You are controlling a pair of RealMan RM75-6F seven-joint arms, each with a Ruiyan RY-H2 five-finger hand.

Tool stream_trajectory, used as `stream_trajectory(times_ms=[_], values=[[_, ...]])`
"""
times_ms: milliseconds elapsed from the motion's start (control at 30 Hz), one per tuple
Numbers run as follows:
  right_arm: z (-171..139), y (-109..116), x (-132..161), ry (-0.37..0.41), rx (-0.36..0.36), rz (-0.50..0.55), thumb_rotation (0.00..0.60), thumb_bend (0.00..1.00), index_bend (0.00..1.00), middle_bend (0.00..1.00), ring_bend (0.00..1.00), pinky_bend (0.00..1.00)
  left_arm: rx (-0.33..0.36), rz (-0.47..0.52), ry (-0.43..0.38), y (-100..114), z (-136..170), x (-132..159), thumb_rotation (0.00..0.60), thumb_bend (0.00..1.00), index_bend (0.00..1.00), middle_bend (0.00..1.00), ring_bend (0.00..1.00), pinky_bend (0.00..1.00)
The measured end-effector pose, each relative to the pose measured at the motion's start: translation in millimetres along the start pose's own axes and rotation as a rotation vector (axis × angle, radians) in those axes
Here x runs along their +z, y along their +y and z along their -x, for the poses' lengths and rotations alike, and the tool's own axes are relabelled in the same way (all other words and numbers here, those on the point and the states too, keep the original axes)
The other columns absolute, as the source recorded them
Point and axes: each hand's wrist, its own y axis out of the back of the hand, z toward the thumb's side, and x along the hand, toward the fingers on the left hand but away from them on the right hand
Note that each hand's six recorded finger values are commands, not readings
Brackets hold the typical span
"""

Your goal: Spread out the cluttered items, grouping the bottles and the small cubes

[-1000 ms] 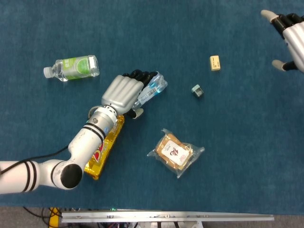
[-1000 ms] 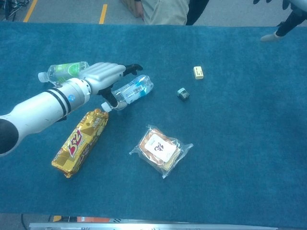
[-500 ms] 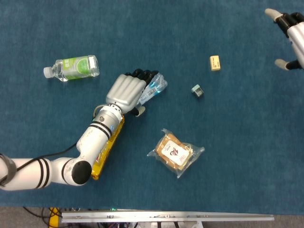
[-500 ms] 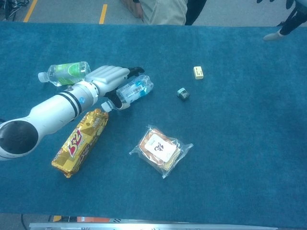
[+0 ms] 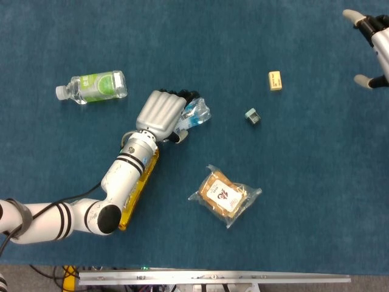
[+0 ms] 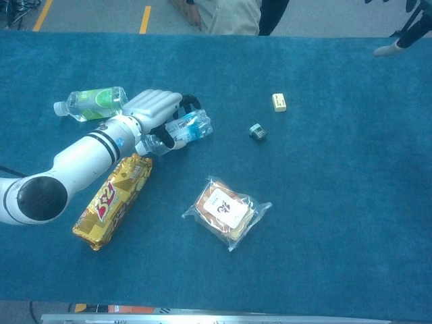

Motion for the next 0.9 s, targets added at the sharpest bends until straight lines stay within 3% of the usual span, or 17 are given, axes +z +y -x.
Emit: stream_trajectory(times_ms=[300, 600, 900], values=[[-1.1, 1.0, -0.4, -0.005, -0.001, 0.007, 0.6, 0.0, 0.15, 0.32, 0.32, 0.47, 0.007, -0.015, -0.042, -1.4, 0.6, 0.0, 0.6, 0.26, 0.47, 0.54, 0.47, 0.51], [-1.7, -0.5, -1.1, -0.013, 0.0, 0.015, 0.6, 0.0, 0.15, 0.32, 0.32, 0.47, 0.028, -0.06, -0.106, 12.7, 2.0, -3.7, 0.6, 0.26, 0.48, 0.55, 0.48, 0.51], [-2.5, -0.7, -1.7, -0.017, 0.0, 0.022, 0.6, 0.0, 0.15, 0.32, 0.32, 0.47, 0.034, -0.11, -0.113, 20.8, 1.4, -22.0, 0.6, 0.26, 0.48, 0.54, 0.47, 0.51]])
